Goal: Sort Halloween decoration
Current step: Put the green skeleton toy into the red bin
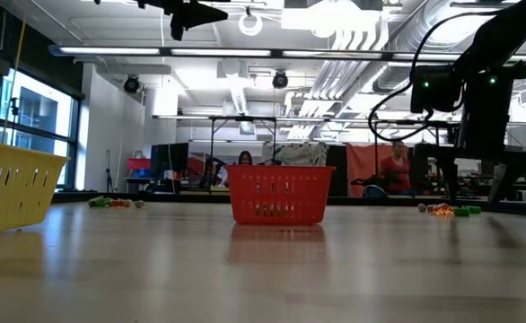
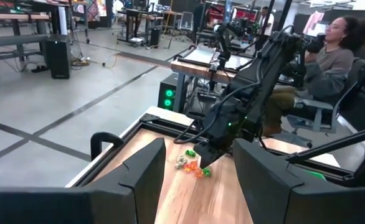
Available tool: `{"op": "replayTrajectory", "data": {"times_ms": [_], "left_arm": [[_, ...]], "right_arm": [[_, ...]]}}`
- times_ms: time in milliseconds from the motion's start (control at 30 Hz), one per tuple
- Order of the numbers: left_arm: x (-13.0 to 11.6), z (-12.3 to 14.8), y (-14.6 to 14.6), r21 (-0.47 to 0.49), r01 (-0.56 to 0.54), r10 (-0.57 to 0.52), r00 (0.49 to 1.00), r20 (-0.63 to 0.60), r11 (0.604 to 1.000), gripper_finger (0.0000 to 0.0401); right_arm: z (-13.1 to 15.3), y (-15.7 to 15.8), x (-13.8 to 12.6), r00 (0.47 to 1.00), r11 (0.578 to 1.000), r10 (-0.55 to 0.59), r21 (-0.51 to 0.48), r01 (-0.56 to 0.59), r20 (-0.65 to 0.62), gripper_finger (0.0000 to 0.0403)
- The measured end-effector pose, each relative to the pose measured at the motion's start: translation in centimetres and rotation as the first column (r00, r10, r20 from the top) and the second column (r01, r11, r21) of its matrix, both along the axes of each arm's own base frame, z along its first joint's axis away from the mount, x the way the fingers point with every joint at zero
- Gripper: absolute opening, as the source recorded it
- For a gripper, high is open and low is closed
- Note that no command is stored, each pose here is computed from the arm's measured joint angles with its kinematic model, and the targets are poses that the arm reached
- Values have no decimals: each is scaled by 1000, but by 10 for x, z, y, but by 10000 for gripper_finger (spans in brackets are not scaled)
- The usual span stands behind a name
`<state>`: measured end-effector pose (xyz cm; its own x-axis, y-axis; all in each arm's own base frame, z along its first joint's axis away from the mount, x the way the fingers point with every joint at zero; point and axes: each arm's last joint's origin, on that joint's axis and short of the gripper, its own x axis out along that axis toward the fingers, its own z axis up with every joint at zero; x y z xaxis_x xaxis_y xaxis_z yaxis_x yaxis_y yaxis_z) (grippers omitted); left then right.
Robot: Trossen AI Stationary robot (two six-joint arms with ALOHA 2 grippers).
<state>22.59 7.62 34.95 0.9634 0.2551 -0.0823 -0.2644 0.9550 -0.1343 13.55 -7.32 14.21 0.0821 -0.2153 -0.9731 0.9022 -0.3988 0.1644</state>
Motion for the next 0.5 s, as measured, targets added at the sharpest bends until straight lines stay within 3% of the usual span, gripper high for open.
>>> {"op": "replayTrajectory", "data": {"times_ms": [300,500], "left_arm": [[0,0,0,9,1,-1,1000,-2,1000,177],[0,0,0,9,1,-1,1000,-2,1000,177]], "right_arm": [[-15,-4,8,997,998,-48,37,50,-60,226],[-9,-2,13,997,997,-50,60,54,-62,210]]}}
